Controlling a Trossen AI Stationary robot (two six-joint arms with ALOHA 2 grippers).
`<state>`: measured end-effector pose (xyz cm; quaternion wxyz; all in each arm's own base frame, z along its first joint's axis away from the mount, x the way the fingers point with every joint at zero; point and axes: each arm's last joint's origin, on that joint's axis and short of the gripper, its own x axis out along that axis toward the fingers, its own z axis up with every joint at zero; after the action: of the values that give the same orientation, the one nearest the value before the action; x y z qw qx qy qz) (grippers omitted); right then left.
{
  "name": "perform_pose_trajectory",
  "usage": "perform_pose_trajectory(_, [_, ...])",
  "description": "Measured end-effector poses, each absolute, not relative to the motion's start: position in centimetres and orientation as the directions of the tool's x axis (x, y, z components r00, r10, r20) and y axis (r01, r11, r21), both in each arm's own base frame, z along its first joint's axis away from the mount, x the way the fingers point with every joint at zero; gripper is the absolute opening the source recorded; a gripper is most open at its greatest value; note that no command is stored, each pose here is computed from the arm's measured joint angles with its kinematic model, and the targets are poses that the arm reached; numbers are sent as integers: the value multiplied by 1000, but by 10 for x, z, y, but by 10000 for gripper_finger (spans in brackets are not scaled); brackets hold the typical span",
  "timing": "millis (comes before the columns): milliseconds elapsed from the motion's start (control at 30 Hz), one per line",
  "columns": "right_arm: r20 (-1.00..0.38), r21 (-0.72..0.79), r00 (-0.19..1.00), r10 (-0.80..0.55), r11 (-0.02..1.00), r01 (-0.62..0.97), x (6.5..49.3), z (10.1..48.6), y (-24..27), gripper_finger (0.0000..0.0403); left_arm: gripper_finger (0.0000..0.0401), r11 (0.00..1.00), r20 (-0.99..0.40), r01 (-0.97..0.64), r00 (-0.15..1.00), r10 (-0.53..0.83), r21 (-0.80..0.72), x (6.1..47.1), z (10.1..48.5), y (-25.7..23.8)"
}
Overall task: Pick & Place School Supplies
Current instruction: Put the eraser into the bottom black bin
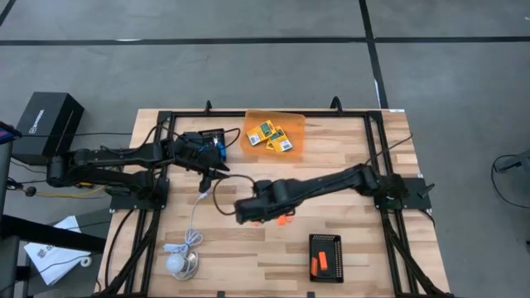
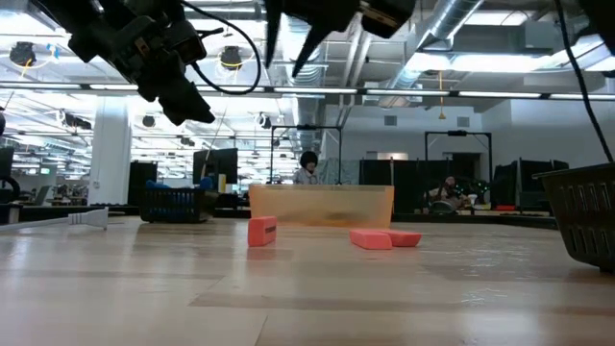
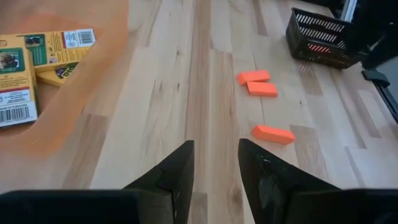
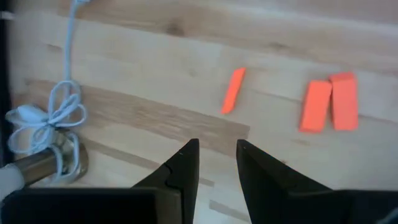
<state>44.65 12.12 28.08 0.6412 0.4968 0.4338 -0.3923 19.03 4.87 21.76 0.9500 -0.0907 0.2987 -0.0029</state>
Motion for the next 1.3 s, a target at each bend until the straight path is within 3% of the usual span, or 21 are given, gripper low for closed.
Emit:
perform_pose_trajectory(233, [-946, 323, 324, 7, 116, 939, 466, 246, 136, 99, 124, 990, -575, -22, 816, -64, -141, 190, 217, 48])
perform_pose_trajectory(300, [-961, 276, 278, 7, 122, 953, 466, 234, 138, 99, 125, 990, -580, -19, 812, -65, -137, 189, 216, 48])
perform_pose_trajectory(500, [-943, 332, 330, 41, 144, 932, 476, 231, 132, 107, 122, 993, -600, -5, 797, -69, -121, 188, 214, 48])
perform_pose_trajectory(900, [-958, 285, 286, 17, 171, 943, 477, 229, 110, 239, 121, 996, -611, 18, 788, -69, -90, 187, 213, 48])
perform_pose_trajectory(1067, [-977, 210, 213, 0, 175, 962, 475, 216, 108, 239, 120, 997, -614, 8, 787, -57, -82, 187, 213, 48])
perform_pose_trajectory(1300, [-980, 196, 200, -4, 168, 966, 480, 200, 109, 218, 120, 997, -614, 7, 787, -56, -82, 187, 213, 48])
